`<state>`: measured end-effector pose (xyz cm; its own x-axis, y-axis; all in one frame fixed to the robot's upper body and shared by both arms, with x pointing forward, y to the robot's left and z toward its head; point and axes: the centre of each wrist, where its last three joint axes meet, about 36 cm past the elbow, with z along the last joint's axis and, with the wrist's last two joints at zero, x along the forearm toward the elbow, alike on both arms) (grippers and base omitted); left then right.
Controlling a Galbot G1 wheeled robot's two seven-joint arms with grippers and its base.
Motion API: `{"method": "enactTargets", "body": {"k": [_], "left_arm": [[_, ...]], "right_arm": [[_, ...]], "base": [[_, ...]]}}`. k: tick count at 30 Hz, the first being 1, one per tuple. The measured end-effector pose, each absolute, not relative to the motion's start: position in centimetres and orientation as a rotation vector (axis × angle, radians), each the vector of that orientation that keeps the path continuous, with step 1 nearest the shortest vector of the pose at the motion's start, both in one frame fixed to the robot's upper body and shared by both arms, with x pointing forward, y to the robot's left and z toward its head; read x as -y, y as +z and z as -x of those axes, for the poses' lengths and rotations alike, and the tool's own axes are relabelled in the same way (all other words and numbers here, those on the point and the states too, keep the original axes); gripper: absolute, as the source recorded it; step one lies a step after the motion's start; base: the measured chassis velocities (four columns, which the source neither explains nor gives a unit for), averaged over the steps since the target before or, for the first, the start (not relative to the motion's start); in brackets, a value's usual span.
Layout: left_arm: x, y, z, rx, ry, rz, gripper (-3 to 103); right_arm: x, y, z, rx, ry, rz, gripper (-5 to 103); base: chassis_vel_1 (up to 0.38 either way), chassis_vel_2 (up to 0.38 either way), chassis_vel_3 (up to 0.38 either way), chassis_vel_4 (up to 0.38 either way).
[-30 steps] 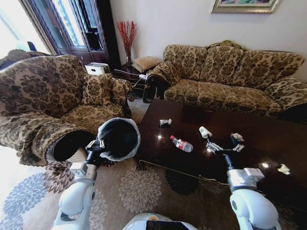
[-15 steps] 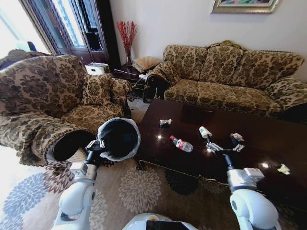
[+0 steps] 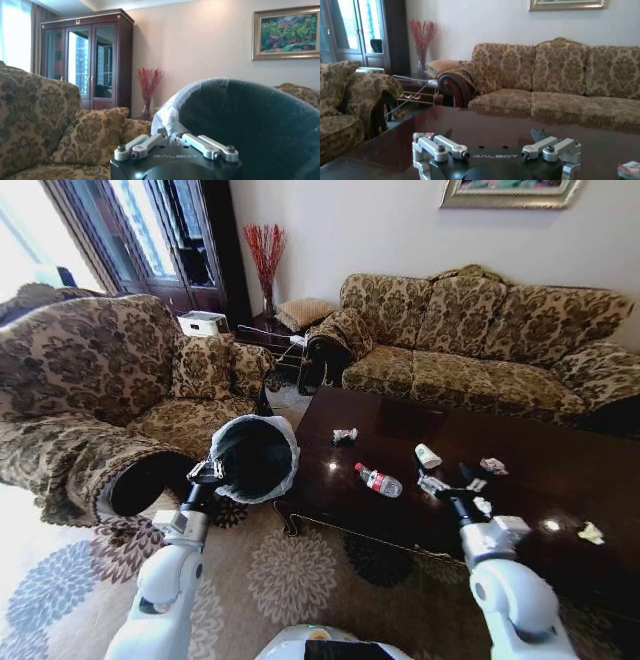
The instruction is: Move to the front of the table and place the trash on the table into the trash bin.
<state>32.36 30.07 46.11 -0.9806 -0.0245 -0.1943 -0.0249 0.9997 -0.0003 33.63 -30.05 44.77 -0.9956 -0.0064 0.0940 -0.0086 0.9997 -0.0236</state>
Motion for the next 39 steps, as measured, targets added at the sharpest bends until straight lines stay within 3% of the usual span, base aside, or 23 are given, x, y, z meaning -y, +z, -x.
{"method": "enactTargets", "body": {"k": [16,32,34,36,39], "left_arm": [[-30.4,46.8,-32.5,-2.951,0.009,0.060,3],[-30.5,46.6,-32.5,-2.963,0.005,0.075,3],[-30.5,46.7,-32.5,-2.963,0.007,0.075,3],[-30.5,46.7,-32.5,-2.963,0.007,0.075,3],[-30.6,46.8,-32.5,-2.958,0.010,0.077,3]], "right_arm": [[26.6,35.1,-44.8,2.868,0.015,-0.129,100],[28.4,34.6,-45.2,2.717,-0.022,-0.251,103],[28.3,34.2,-45.4,2.711,-0.032,-0.250,95],[28.3,34.2,-45.4,2.711,-0.033,-0.249,95],[28.2,33.8,-45.4,2.711,-0.015,-0.245,79]], "base": [[0.000,0.000,0.000,0.000],[0.000,0.000,0.000,0.000],[0.000,0.000,0.000,0.000],[0.000,0.000,0.000,0.000],[0.000,0.000,0.000,0.000]]}}
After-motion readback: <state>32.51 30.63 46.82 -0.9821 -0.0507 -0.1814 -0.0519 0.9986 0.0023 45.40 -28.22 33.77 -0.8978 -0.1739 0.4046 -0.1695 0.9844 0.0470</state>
